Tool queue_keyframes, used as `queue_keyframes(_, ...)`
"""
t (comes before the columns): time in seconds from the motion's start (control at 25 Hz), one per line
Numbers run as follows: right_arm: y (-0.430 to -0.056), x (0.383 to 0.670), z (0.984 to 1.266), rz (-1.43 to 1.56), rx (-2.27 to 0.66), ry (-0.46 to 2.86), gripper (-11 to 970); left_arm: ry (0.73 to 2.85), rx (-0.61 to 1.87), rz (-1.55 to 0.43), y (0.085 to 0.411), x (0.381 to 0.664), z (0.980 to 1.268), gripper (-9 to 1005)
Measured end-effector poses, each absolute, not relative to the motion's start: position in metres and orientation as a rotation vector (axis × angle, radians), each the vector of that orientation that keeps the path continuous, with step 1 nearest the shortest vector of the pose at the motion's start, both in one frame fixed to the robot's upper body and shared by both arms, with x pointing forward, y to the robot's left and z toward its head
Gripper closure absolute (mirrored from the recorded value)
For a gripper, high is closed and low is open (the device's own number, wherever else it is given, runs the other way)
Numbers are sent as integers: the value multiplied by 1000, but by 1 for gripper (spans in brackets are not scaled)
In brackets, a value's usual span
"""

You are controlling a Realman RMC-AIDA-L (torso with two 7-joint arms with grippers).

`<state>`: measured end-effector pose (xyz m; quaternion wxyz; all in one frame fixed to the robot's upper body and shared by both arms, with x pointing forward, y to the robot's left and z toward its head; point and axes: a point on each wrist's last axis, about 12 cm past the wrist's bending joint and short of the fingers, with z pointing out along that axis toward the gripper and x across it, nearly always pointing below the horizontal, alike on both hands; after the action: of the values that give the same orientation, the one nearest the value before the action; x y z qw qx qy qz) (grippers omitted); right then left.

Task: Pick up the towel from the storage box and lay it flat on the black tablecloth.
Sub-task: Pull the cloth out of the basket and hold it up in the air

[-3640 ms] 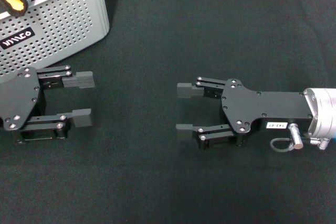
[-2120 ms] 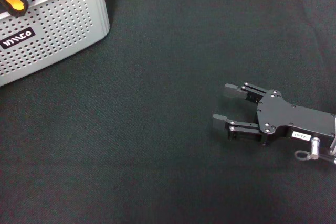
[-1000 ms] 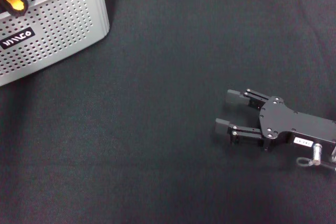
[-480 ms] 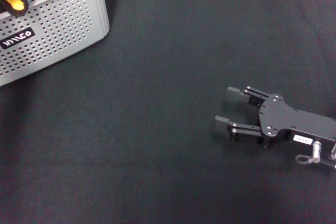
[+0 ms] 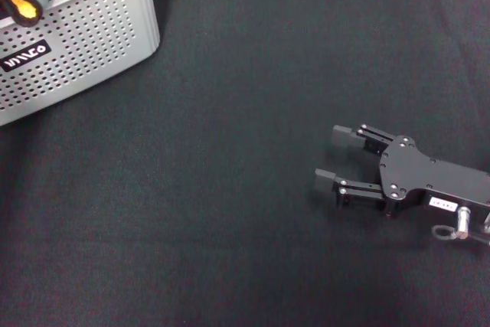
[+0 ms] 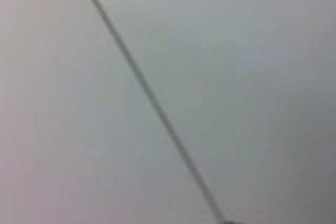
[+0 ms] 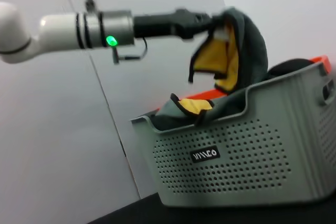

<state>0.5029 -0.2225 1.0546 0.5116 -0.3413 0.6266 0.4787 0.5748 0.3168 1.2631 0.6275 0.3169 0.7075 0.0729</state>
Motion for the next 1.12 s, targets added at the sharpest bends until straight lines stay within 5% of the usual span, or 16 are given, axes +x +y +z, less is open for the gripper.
queue_keyframes(0.24, -216, 513, 1069, 1052, -916, 1350, 120, 1397, 719, 20, 298, 529, 1315, 961)
queue_keyframes(0.44, -208, 520, 1085, 896, -1055, 1150, 122, 1312, 717, -125, 282, 518, 1334, 960)
queue_keyframes(1.12, -125, 543, 1138, 779, -1099, 765, 133, 1379, 774, -253, 262, 520, 1309, 961)
